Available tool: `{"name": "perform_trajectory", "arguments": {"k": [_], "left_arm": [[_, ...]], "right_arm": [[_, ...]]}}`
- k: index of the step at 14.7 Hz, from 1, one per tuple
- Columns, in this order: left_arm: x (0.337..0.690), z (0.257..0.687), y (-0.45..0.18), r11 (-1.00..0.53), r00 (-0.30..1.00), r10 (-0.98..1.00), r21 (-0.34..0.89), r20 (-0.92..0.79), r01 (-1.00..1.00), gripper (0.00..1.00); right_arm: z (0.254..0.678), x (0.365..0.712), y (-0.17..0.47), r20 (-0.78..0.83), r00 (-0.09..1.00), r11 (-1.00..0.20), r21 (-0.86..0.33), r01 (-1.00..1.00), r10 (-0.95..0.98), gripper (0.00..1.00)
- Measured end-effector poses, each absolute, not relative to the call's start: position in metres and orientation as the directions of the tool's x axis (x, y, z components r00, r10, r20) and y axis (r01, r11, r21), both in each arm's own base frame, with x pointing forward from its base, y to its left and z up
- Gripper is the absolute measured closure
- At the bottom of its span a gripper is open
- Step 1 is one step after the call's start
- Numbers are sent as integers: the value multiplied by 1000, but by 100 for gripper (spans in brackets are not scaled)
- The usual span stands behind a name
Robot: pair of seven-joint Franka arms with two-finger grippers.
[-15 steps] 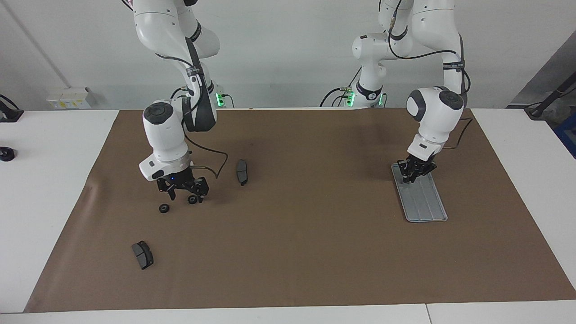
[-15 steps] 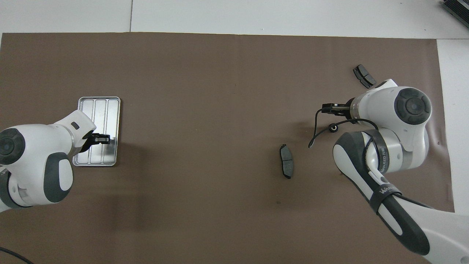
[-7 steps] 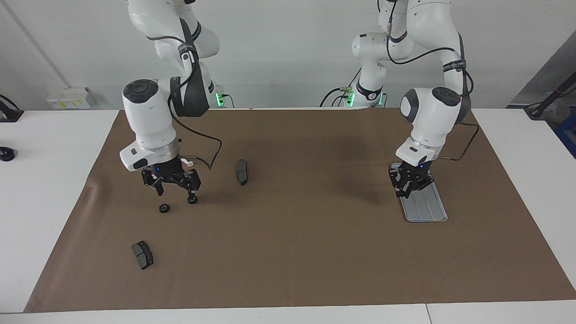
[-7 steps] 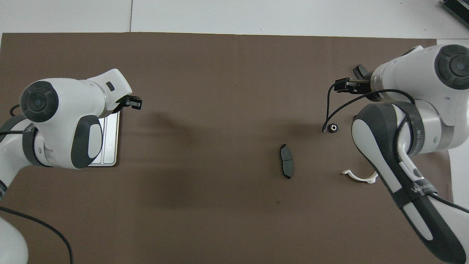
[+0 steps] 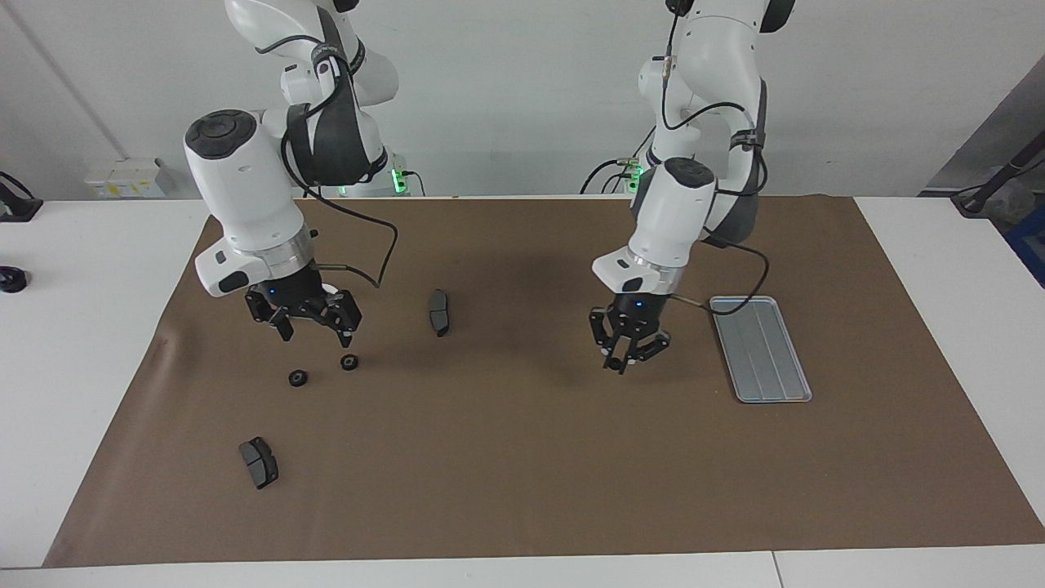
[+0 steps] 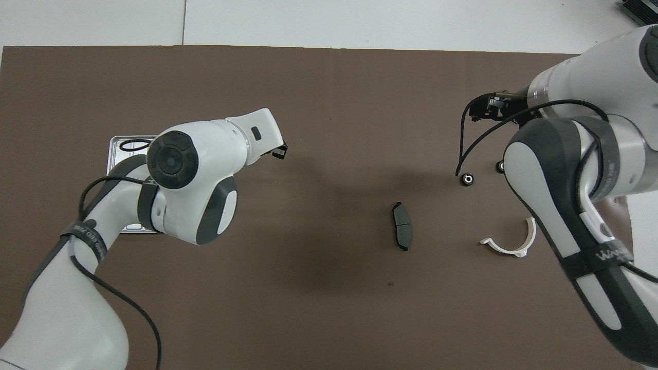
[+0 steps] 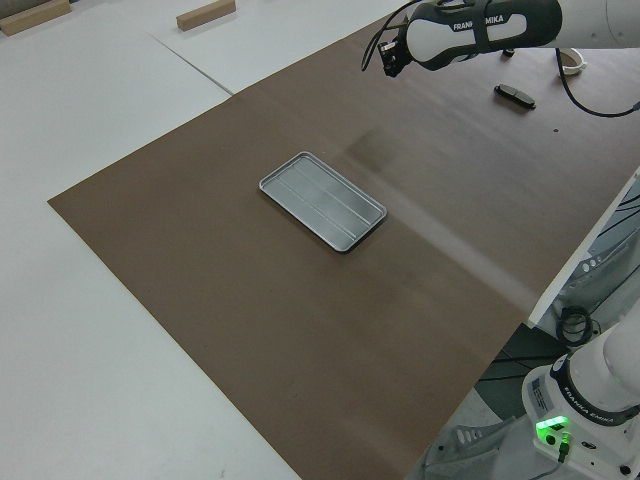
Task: Place bearing gear from tray to pile
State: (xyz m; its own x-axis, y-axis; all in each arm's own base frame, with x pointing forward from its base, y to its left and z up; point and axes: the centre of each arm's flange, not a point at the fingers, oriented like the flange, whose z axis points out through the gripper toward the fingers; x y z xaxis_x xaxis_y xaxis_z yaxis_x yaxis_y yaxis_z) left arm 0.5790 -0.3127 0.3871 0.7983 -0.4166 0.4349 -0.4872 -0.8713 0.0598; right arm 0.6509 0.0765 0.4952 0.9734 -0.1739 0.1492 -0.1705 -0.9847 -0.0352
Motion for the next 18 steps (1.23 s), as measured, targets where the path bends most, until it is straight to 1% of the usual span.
{"name": "perform_trajectory", "arguments": {"k": [2,6,8,11,15,16,18], "left_arm": [[569,366,-352,-862,792,-414,87,449,-499,76],[578,339,-398,-840,766,-433,97,475,-534,76],[574,333,-418,-825,749,-447,99,489,-556,76],[569,327,-430,-817,740,-454,100,496,-568,76],[567,299,-432,-817,748,-462,100,477,-568,76],[566,296,-435,-816,746,-461,102,481,-569,69],[563,295,-440,-827,759,-433,121,487,-549,49]], "right_arm": [[481,662,89,149,976,-987,-36,-154,-158,0],[446,673,119,158,980,-993,-41,-113,-118,0],[429,675,130,157,982,-994,-40,-98,-103,0],[408,672,156,181,981,-997,-46,-59,-66,0],[392,669,165,183,982,-998,-46,-45,-53,0],[389,669,166,184,982,-998,-46,-44,-52,0],[383,667,171,180,983,-998,-44,-36,-43,0]]}}
